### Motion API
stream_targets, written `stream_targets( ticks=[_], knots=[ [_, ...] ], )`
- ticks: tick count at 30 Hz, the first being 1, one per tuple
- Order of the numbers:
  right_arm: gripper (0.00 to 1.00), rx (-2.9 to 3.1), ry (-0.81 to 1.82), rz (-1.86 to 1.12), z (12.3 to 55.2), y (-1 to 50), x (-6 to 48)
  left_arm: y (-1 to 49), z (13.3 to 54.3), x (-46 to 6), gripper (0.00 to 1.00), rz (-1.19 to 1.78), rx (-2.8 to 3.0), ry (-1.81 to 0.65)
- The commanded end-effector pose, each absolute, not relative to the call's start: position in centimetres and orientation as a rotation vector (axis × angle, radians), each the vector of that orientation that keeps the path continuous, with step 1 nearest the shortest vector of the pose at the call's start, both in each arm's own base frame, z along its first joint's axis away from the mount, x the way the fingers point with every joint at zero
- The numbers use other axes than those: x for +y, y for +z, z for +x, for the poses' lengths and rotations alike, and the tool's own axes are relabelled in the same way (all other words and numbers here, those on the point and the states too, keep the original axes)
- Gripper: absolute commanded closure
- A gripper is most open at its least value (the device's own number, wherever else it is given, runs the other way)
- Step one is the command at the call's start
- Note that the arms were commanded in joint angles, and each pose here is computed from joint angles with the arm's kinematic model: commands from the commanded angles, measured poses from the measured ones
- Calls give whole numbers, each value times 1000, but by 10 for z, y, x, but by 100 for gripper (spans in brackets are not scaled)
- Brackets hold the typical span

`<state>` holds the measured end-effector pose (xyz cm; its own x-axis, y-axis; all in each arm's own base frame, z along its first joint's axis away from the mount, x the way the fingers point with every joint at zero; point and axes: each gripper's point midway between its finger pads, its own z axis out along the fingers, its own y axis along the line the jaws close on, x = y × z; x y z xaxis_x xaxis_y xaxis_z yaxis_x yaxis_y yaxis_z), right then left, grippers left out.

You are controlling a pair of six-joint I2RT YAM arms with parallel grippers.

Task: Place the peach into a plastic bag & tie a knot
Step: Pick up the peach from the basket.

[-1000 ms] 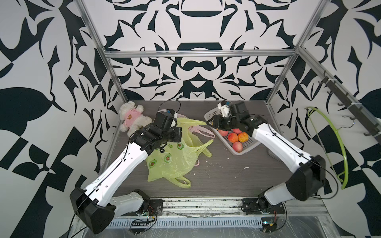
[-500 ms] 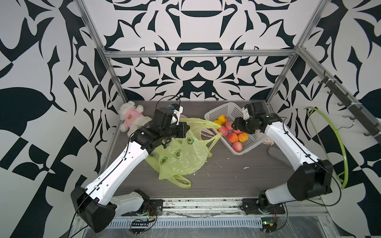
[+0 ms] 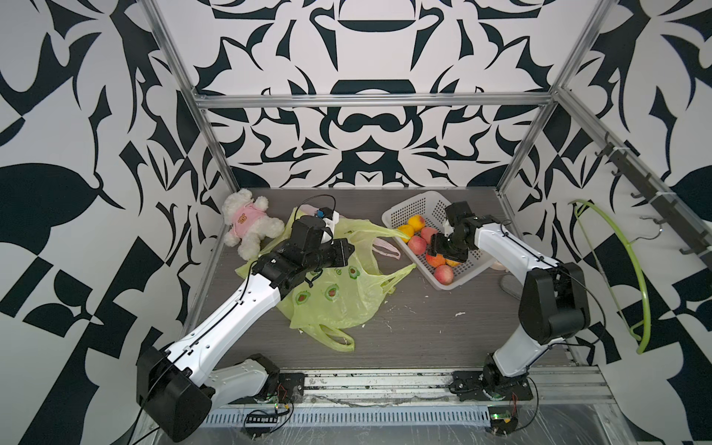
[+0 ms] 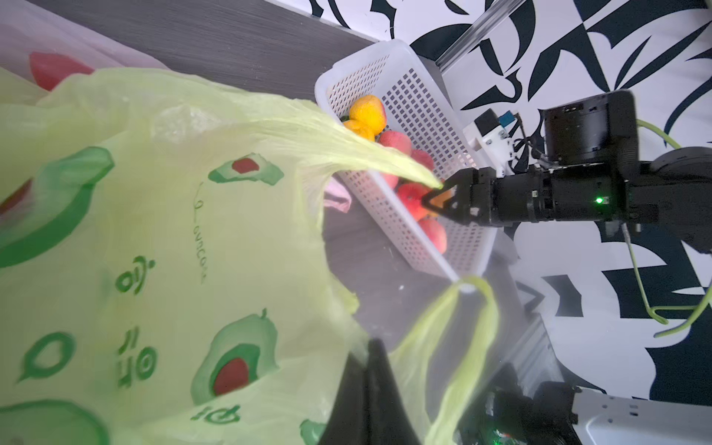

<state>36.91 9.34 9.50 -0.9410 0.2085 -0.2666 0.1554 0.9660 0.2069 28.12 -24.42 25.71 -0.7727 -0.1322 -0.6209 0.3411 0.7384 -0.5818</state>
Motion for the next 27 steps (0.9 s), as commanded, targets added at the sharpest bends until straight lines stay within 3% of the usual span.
stream_targets(
  ticks=[1,13,15,18,21,27],
  knots=[
    [27,2813,224,265,378,90,90,267,284,-248,100,156,2231,-972],
    [27,2843,211,277,398,62,94,270,283,-249,100,166,2229,-987],
    [36,2834,242,273,401,62,97,270,283,-250,100,169,2228,-990],
    [56,2833,284,267,401,68,102,270,283,-250,100,167,2228,-990],
    [69,2798,327,276,397,86,105,270,284,-250,100,169,2229,-989],
    [75,2656,468,242,374,155,117,263,284,-250,100,174,2245,-984]
  ],
)
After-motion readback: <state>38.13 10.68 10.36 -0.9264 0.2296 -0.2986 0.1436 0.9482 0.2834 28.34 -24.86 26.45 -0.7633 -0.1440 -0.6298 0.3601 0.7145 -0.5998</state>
